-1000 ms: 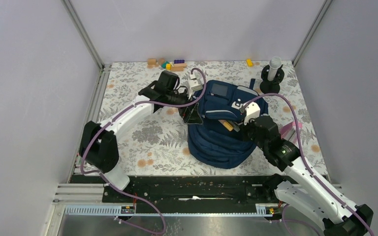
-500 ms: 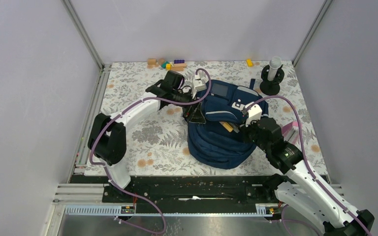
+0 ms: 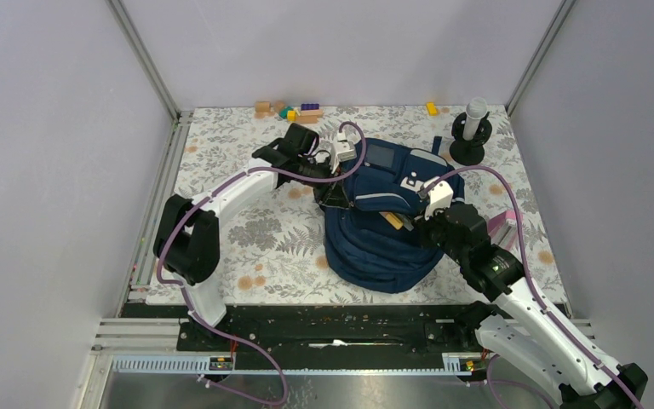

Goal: Pack the student bag
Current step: Zip the student bag at the center of the board.

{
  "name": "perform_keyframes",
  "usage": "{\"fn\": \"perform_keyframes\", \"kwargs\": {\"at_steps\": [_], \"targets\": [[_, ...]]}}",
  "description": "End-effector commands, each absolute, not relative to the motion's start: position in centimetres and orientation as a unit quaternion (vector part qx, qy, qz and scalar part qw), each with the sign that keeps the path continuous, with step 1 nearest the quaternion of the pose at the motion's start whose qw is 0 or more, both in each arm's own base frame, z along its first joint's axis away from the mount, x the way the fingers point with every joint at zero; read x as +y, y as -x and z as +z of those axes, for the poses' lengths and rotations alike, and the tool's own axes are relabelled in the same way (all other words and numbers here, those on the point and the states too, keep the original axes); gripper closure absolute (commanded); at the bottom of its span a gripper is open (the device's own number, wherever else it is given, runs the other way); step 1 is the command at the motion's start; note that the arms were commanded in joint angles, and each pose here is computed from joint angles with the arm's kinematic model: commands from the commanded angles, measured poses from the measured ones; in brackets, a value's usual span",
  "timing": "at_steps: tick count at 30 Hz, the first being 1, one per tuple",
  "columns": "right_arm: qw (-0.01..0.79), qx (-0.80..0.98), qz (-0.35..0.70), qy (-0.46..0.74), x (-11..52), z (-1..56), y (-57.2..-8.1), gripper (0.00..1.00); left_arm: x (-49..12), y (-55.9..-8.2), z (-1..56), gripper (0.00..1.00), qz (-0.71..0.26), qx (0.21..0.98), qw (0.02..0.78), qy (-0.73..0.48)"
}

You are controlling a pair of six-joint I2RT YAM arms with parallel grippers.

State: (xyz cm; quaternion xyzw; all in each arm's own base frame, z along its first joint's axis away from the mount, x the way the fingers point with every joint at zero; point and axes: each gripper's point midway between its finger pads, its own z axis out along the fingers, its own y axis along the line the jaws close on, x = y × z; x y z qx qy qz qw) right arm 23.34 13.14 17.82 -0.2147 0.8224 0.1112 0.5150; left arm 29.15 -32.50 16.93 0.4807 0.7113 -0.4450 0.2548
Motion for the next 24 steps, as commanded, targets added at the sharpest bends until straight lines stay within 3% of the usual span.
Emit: {"fn": "perform_keyframes", "kwargs": {"at_steps": [1, 4, 12, 24], "targets": [[0.54, 0.801, 0.152, 0.208, 14.5, 19.9, -23.5, 1.0, -32.8, -28.9, 19.1, 0.81, -0.453, 0.691, 0.27, -0.495], [0.526, 0.81, 0.147, 0.214, 14.6, 19.3, -23.5, 1.0, -33.0, -28.5, 19.5, 1.0, -0.46, 0.69, 0.267, -0.491], [0.466, 0.841, 0.162, 0.222, 16.2, 16.5, -23.4, 1.0, -32.5, -27.8, 20.3, 1.0, -0.42, 0.722, 0.275, -0.476], [0.475, 0.827, 0.139, 0.266, 21.3, 14.4, -23.3, 1.0, -29.8, -23.3, 16.9, 1.0, -0.339, 0.81, 0.219, -0.425]]}}
